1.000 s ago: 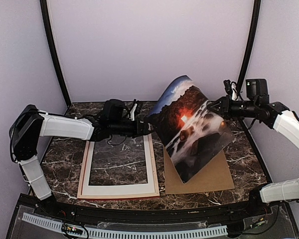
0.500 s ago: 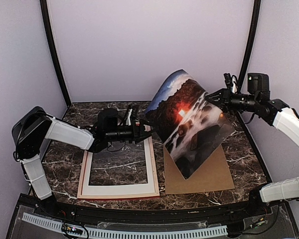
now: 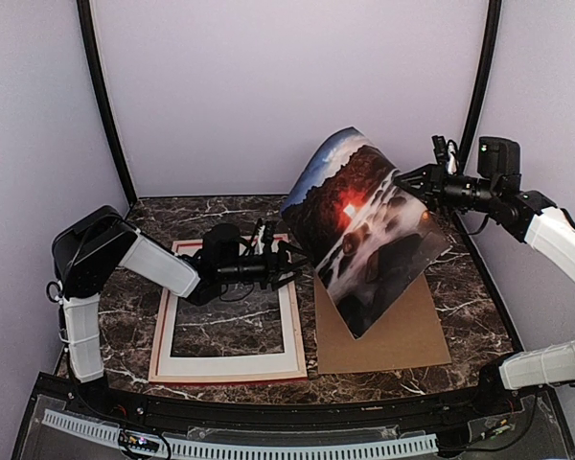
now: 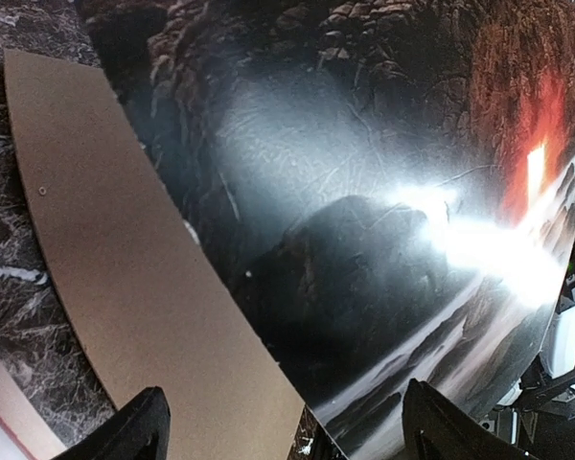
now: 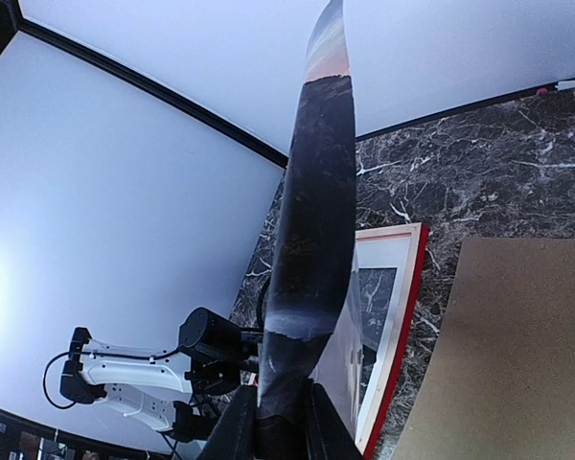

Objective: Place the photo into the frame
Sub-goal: Pass from the right arm to the left

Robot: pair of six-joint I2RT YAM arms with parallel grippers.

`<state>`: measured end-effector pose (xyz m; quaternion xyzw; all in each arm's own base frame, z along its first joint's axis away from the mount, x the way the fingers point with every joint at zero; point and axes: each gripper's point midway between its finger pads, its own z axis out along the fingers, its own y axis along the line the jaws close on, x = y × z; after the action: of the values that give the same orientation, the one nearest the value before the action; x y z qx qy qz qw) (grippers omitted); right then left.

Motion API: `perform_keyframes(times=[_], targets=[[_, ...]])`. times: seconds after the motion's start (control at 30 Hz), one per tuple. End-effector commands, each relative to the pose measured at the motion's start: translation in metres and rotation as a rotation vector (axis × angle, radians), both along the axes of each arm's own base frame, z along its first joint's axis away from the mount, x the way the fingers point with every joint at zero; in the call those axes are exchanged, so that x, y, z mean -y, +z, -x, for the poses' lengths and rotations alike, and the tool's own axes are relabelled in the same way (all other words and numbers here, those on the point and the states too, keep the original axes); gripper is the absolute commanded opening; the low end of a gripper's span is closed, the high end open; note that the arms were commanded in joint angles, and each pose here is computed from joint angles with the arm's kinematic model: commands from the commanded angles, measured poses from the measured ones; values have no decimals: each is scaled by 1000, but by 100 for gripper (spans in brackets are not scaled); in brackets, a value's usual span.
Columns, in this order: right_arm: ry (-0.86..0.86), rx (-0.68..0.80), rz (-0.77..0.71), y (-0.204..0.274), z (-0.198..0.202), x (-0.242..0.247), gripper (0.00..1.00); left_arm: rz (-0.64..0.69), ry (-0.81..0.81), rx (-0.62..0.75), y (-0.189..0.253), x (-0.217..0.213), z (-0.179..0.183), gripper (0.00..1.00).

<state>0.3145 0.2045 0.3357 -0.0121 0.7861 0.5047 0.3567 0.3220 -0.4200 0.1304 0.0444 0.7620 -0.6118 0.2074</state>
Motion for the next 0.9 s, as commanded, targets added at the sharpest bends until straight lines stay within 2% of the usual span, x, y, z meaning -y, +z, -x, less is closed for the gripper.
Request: perform_keyframes(times=[0.0, 0.2, 0.3, 0.63, 0.73, 0.87], targets=[[21, 56, -41, 18, 3, -4, 16, 78, -36, 61, 23, 17, 0, 86], [18, 53, -49, 16, 4, -4, 16, 133, -63, 65, 29, 27, -1, 86], [16, 48, -48, 13, 3, -3, 15, 162, -74, 77, 35, 31, -2, 81], [-11, 35, -5, -1, 0, 1, 15, 217, -60, 82, 42, 23, -2, 52], [-20, 26, 13, -8, -2, 2, 15, 252, -52, 77, 46, 16, -2, 41], [-44, 10, 63, -22, -7, 6, 15, 272, -42, 70, 49, 6, -4, 31]])
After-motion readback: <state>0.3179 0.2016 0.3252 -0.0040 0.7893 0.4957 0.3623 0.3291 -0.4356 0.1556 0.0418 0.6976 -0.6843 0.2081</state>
